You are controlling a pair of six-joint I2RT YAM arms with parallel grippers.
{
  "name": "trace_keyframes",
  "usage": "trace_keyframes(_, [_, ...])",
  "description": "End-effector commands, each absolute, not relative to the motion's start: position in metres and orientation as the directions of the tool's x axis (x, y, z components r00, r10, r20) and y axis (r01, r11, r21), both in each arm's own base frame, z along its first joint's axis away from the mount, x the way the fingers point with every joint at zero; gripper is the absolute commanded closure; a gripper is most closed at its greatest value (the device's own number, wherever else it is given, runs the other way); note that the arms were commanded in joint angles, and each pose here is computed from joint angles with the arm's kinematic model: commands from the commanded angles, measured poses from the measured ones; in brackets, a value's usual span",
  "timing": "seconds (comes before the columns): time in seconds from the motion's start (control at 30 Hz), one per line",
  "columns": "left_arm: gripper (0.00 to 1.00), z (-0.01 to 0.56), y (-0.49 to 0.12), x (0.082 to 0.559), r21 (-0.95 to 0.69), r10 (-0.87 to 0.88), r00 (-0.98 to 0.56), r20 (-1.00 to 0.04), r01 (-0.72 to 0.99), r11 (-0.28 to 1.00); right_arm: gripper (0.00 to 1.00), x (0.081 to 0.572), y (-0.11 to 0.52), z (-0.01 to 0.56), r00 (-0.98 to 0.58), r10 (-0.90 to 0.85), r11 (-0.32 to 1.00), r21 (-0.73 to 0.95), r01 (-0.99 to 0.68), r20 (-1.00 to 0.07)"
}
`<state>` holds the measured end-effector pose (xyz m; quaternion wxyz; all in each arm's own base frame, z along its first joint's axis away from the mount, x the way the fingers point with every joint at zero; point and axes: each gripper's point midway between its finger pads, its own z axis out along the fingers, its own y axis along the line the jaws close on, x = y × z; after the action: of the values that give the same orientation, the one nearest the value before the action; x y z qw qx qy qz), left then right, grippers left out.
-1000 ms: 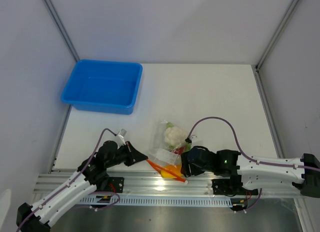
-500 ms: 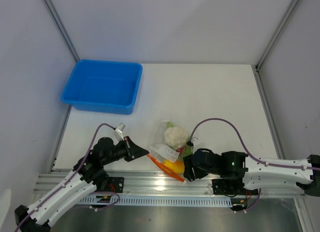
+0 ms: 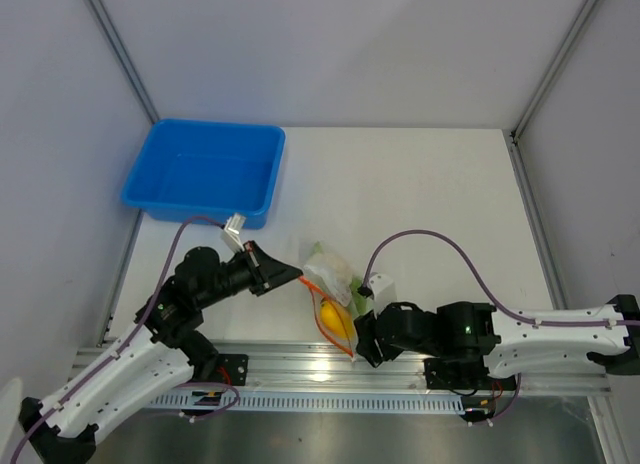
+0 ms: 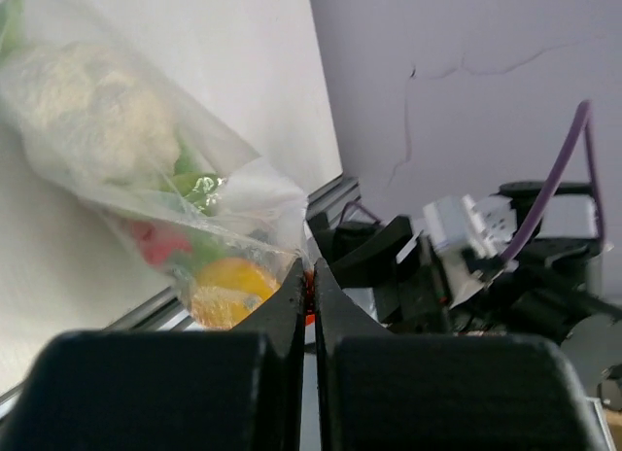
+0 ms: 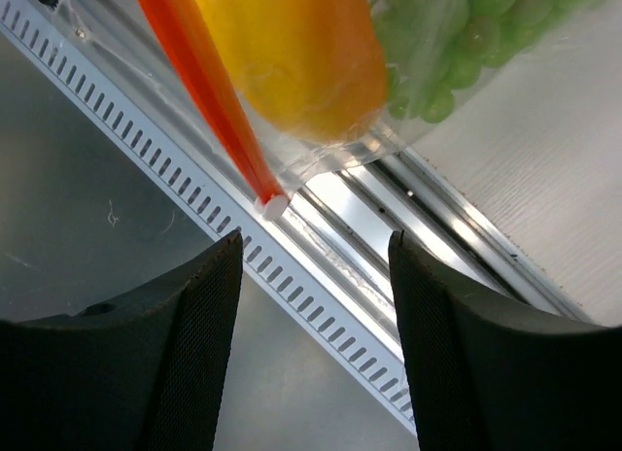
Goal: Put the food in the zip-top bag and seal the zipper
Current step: Pick up the zipper food storage bag at the center of the board.
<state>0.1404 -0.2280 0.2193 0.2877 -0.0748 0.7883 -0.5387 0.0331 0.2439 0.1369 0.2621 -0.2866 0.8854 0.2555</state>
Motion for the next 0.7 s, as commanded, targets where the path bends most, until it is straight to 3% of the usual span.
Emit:
trace_keyframes(0.0, [1.0, 0.274, -0.229, 0.159, -0.91, -0.525, -0.76, -0.384, 0.214, 0.355, 0.37, 0.045, 0.25, 0.157, -0.627, -0.372, 0.704, 0.233, -0.671, -0.685])
trace_keyframes(0.23, [1.0, 0.321, -0.221, 0.178, -0.933, -0.637, -0.692, -0.339, 0.163, 0.32, 0.35, 0.063, 0.257, 0.165, -0.533, -0.4, 0.712, 0.113, -0.693, -0.746])
trace_keyframes(0.47, [0.99, 0.331, -0.226, 0.181, -0.938, -0.635, -0.698, -0.331, 0.169, 0.303, 0.35, 0.097, 0.26, 0.161, -0.483, -0.426, 0.759, -0.011, -0.651, -0.765])
trace_keyframes(0.67, [0.99, 0.327, -0.224, 0.179, -0.939, -0.638, -0.698, -0.326, 0.161, 0.304, 0.53, 0.116, 0.267, 0.158, -0.501, -0.386, 0.739, 0.065, -0.67, -0.775])
